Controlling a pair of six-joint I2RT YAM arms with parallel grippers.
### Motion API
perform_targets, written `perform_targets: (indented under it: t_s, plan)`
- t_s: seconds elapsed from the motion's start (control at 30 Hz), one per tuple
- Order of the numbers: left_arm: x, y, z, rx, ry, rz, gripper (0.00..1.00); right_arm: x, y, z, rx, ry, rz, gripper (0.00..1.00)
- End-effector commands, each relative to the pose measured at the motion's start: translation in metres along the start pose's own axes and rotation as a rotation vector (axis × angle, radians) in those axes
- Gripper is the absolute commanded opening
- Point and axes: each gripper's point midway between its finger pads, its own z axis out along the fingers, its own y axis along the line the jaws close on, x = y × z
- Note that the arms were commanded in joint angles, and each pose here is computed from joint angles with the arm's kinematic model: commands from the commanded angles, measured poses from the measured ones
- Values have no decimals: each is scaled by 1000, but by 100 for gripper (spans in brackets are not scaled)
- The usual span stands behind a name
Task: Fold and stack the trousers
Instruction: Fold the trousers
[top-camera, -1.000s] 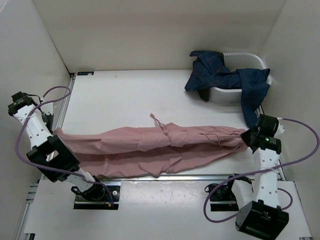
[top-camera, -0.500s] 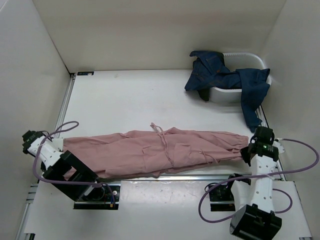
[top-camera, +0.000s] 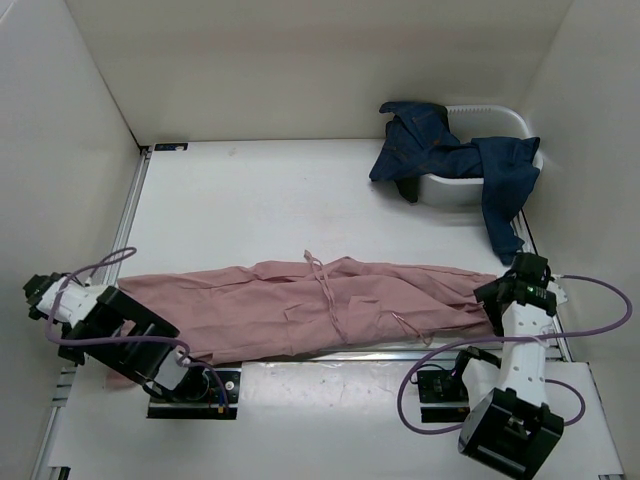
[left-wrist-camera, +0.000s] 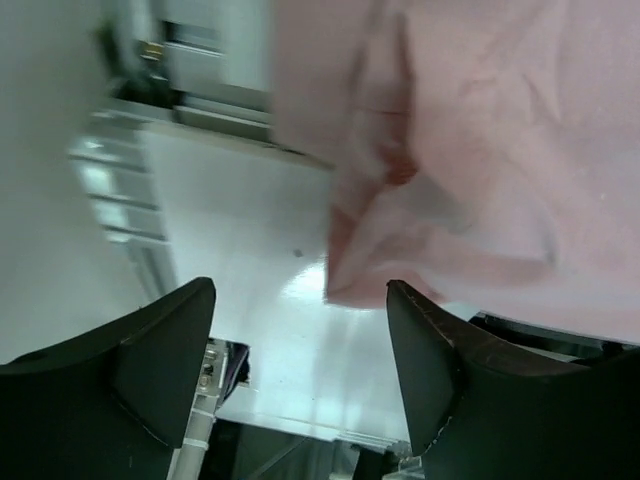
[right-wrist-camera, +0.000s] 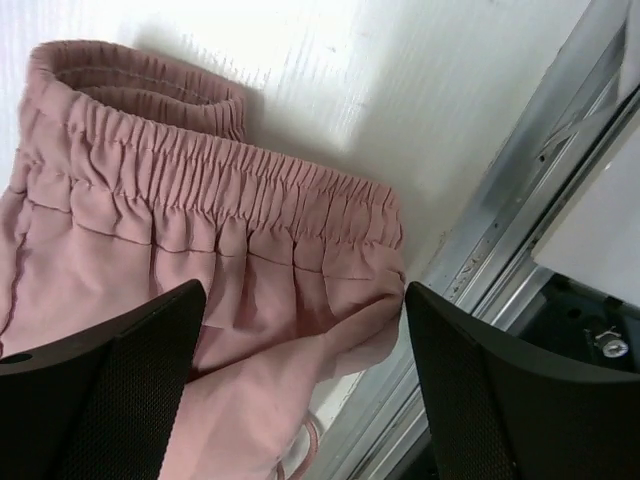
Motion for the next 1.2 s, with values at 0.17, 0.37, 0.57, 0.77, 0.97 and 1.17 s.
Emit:
perform_targets:
  t_s: [0.17, 0.37, 0.57, 0.77, 0.97, 1.17]
  plan:
    - [-72, 26, -63, -5, -328, -25, 80, -45, 28, -34, -141, -168, -58, 86]
    - [-131, -19, -40, 150, -333, 72, 80, -34, 52, -27, -212, -100, -140, 82]
    - [-163, -38, -14, 229, -304, 85, 83, -26, 65, -18, -255, -43, -180, 82]
    - [-165, -49, 3, 210, -216, 102, 56, -16, 59, -8, -223, -4, -178, 82]
    - [-155, -44, -4, 170, -198, 100, 14, -17, 58, -7, -216, -10, -177, 82]
    - [-176, -25, -42, 109, -302, 85, 14, -17, 61, -8, -220, -7, -176, 82]
